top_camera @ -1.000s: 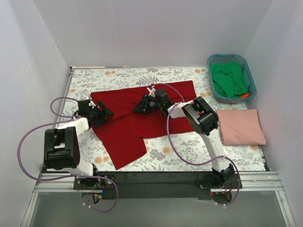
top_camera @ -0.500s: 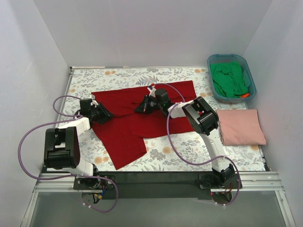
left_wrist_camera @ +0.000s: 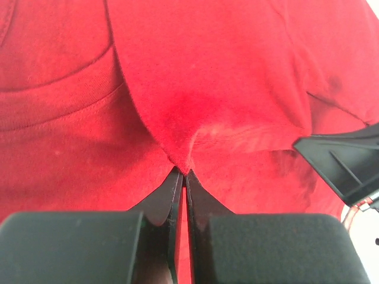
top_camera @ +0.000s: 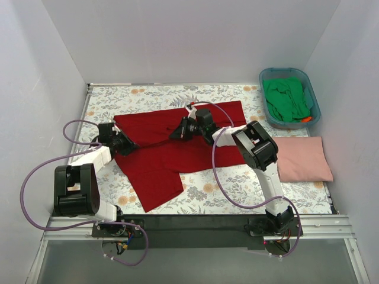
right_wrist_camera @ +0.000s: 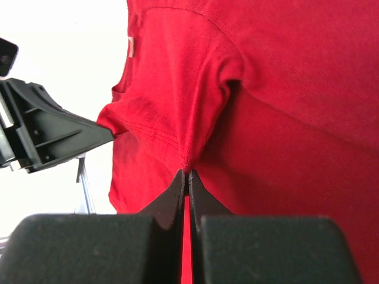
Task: Fold and stack the t-shirts
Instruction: Fold the tshirt
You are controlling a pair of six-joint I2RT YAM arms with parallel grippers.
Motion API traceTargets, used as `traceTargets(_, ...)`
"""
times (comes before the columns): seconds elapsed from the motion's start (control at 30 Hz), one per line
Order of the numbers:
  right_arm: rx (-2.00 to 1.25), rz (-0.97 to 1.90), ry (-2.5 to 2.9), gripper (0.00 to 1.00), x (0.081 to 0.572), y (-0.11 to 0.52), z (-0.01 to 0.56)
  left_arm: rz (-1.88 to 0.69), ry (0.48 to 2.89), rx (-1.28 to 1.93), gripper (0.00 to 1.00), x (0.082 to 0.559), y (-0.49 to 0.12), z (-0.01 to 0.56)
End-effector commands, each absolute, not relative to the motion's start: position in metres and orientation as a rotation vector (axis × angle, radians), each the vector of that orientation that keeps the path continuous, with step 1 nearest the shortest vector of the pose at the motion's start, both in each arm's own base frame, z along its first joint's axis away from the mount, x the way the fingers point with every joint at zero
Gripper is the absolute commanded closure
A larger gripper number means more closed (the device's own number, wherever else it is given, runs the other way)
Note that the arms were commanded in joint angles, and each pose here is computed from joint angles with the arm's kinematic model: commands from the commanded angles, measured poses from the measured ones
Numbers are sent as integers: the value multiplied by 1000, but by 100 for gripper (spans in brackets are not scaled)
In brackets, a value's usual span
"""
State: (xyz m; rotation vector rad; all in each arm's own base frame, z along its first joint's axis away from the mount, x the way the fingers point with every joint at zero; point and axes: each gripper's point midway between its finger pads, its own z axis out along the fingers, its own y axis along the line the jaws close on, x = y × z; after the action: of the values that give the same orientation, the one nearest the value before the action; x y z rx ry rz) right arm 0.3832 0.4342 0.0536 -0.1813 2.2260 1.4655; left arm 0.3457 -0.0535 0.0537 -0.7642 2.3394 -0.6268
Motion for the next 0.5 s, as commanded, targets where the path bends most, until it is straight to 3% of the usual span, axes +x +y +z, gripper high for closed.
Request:
traceTargets(0.0,-226,1491,2178,99,382,431,83,-598,2323,-813,100,350,-49,73)
traceTargets(0.47,-243,1509,2250,97,379,435,62,-571,2444,-997,100,316,-49,49)
